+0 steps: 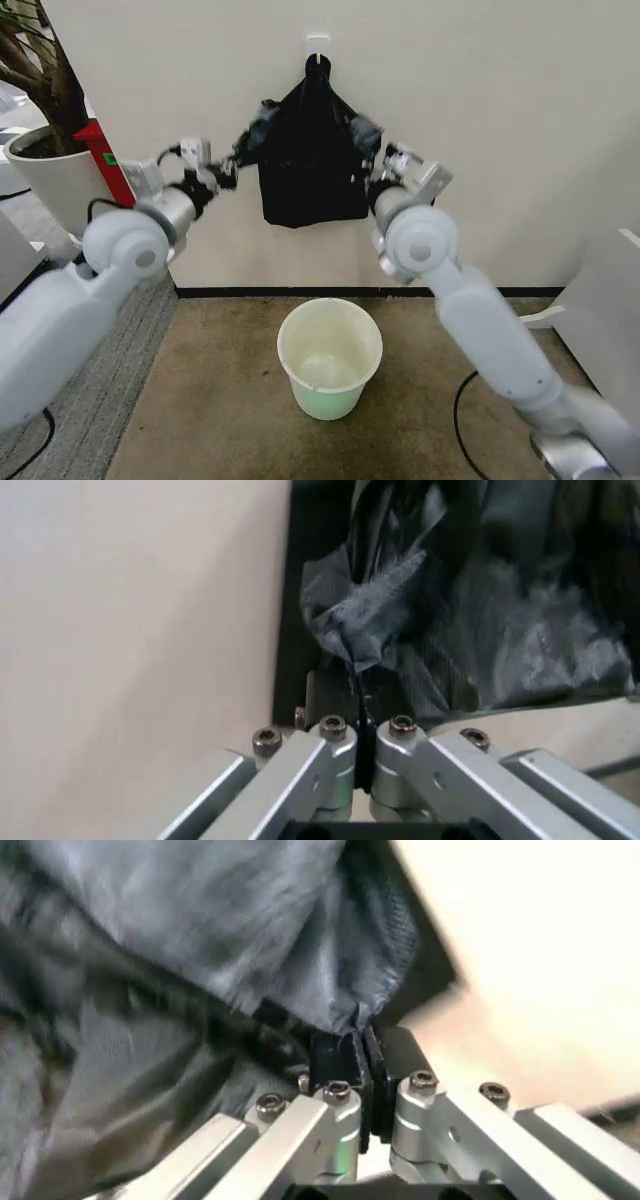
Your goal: Place the garbage bag over the trash bin.
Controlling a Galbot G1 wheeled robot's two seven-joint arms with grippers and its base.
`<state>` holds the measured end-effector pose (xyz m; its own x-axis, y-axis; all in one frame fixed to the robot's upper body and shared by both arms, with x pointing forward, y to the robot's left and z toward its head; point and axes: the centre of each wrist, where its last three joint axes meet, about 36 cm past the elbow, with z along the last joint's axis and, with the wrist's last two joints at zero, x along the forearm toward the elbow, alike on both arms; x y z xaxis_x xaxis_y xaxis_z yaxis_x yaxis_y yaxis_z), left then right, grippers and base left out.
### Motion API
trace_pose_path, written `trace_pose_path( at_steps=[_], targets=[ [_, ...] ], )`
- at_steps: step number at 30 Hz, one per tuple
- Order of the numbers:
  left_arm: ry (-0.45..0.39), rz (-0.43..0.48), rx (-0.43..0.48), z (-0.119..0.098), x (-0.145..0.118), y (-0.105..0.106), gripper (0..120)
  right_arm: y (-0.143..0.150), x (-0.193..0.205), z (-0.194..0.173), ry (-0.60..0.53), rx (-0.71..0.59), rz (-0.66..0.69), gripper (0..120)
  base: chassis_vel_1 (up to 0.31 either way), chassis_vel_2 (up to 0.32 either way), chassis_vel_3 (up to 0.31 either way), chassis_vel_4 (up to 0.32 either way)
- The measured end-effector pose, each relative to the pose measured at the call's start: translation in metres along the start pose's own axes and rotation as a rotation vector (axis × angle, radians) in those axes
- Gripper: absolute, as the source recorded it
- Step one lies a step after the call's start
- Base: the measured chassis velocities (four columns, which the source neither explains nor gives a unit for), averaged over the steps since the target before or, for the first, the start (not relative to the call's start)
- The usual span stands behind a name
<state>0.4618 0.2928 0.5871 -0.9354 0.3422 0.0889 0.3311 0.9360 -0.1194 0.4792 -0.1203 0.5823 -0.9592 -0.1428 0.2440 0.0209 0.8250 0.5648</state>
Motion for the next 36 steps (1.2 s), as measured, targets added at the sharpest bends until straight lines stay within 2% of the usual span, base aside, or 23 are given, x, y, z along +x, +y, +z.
trace_pose_path(
  at_steps=[1, 4, 8, 10, 14, 17, 18, 25, 28, 36],
  targets=[
    [0.010, -0.003, -0.002, 0.006, 0.006, 0.002, 0, -0.006, 0.006, 0.002, -0.006, 0.002, -0.003, 0, 0.000, 0.000, 0.000, 0.000],
    [0.007, -0.005, -0.008, 0.004, 0.013, 0.004, 0, -0.009, 0.016, -0.004, -0.023, -0.004, -0.023, 0, 0.000, 0.000, 0.000, 0.000],
    [-0.027, 0.007, -0.010, -0.016, 0.027, 0.004, 0, -0.006, 0.041, -0.028, -0.039, -0.044, -0.087, 0, 0.000, 0.000, 0.000, 0.000],
    [-0.032, 0.011, -0.012, -0.019, 0.030, 0.003, 0, -0.006, 0.045, -0.033, -0.039, -0.051, -0.097, 0, 0.000, 0.000, 0.000, 0.000],
    [-0.048, 0.060, -0.037, -0.037, 0.062, -0.011, 0, -0.011, 0.082, -0.055, -0.048, -0.060, -0.148, 0, 0.000, 0.000, 0.000, 0.000],
    [-0.044, 0.127, -0.066, -0.041, 0.087, -0.030, 0, -0.021, 0.118, -0.065, -0.044, -0.055, -0.182, 0, 0.000, 0.000, 0.000, 0.000],
    [-0.044, 0.127, -0.066, -0.041, 0.087, -0.030, 0, -0.021, 0.118, -0.065, -0.044, -0.055, -0.182, 0, 0.000, 0.000, 0.000, 0.000],
    [-0.039, 0.232, -0.069, -0.035, 0.106, -0.054, 0, -0.042, 0.176, -0.049, 0.016, -0.012, -0.182, 0, 0.000, 0.000, 0.000, 0.000],
    [-0.029, 0.257, -0.064, -0.030, 0.108, -0.057, 0, -0.048, 0.180, -0.041, 0.041, -0.015, -0.162, 0, 0.000, 0.000, 0.000, 0.000],
    [0.058, 0.271, -0.046, 0.006, 0.113, -0.060, 0, -0.064, 0.184, -0.006, 0.092, -0.048, -0.102, 0, 0.000, 0.000, 0.000, 0.000]
  ],
)
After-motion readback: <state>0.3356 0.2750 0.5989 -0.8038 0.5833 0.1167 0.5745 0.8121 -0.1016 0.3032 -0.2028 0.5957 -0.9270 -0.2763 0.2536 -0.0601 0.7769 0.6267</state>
